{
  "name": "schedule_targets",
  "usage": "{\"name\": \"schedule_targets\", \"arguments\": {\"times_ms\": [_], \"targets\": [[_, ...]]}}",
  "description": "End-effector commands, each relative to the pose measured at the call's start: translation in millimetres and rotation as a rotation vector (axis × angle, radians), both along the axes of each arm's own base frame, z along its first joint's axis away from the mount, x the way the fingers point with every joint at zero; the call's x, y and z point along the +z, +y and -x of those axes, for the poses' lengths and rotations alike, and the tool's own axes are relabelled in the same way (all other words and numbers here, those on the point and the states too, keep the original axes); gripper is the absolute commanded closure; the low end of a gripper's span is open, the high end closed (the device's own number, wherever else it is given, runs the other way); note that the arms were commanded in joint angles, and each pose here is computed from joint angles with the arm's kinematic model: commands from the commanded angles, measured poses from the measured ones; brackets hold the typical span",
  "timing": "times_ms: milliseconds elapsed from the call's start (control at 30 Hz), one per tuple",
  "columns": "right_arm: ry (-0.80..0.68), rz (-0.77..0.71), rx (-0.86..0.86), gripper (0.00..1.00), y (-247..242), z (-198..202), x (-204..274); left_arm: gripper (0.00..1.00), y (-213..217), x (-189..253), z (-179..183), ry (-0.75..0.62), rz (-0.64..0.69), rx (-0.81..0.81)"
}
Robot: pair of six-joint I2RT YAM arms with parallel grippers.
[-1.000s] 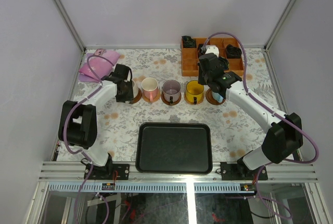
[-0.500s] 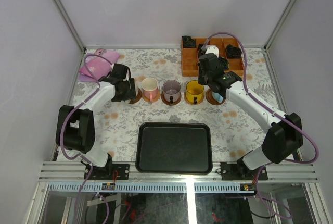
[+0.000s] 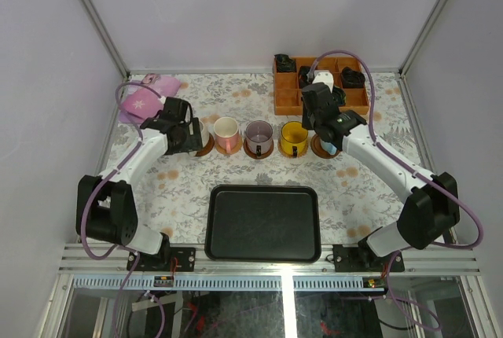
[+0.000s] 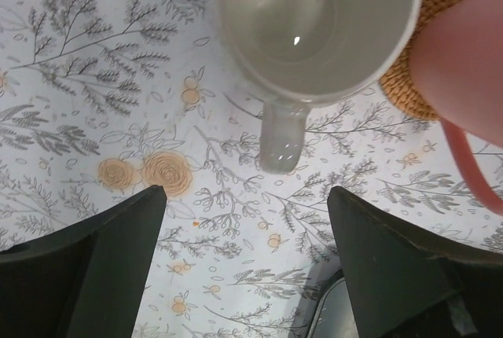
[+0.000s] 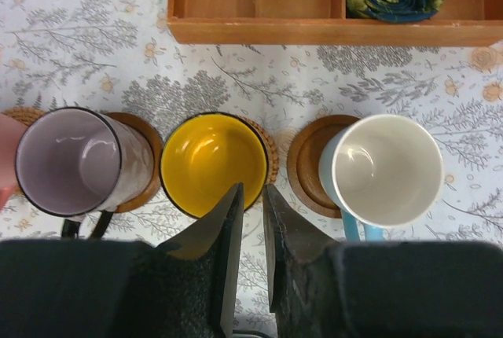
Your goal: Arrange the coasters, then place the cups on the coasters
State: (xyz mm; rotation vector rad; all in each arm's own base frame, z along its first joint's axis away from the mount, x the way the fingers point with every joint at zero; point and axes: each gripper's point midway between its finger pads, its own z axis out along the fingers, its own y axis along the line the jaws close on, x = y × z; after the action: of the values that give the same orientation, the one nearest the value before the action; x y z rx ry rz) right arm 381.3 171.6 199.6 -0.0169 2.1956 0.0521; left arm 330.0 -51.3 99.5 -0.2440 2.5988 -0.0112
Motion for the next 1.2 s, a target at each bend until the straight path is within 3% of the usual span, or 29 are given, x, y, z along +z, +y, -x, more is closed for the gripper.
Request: {"name": "schedule_targets", "arguments": {"times_ms": [0,367,667,733,900,1000,1033,1167], "targets": [[-0.046,0.022,-0.044,0.78,-16.4,9.3,11.2,0.16,18.4,-5.7,19.5,0.046,-0.066,0.070],[-0.008,0.034,-0.059,0.80,-26.4,24.7,0.9,0.16,24.0,0.1,24.8,0.056,-0.089,0.091],[-0.084,0.061,-0.165,0.87,-55.6,35.4,22.6,0.14,21.3,74.8,-4.7,-0.153,-0.044,0.131],[-0.122,0.033,-0.211,0.77,-63.1,32.6,35.2,0.11,23.9,93.2,-11.7,-0.206,-0.045,0.154],[-0.136,-0.040,-0.294,0.26,-90.5,14.7,47.7,0.00,41.0,118.5,-23.4,-0.303,-0.077,0.236],[-0.119,-0.063,-0.391,0.04,-124.5,1.7,49.1,0.00,60.2,131.6,-30.2,-0.355,-0.074,0.321],[-0.112,-0.077,-0.426,0.00,-136.4,-2.1,49.6,0.00,68.7,135.9,-31.7,-0.372,-0.071,0.360],[-0.098,-0.127,-0.540,0.01,-180.2,-11.5,51.4,0.00,100.3,150.9,-35.5,-0.431,-0.046,0.468]]}}
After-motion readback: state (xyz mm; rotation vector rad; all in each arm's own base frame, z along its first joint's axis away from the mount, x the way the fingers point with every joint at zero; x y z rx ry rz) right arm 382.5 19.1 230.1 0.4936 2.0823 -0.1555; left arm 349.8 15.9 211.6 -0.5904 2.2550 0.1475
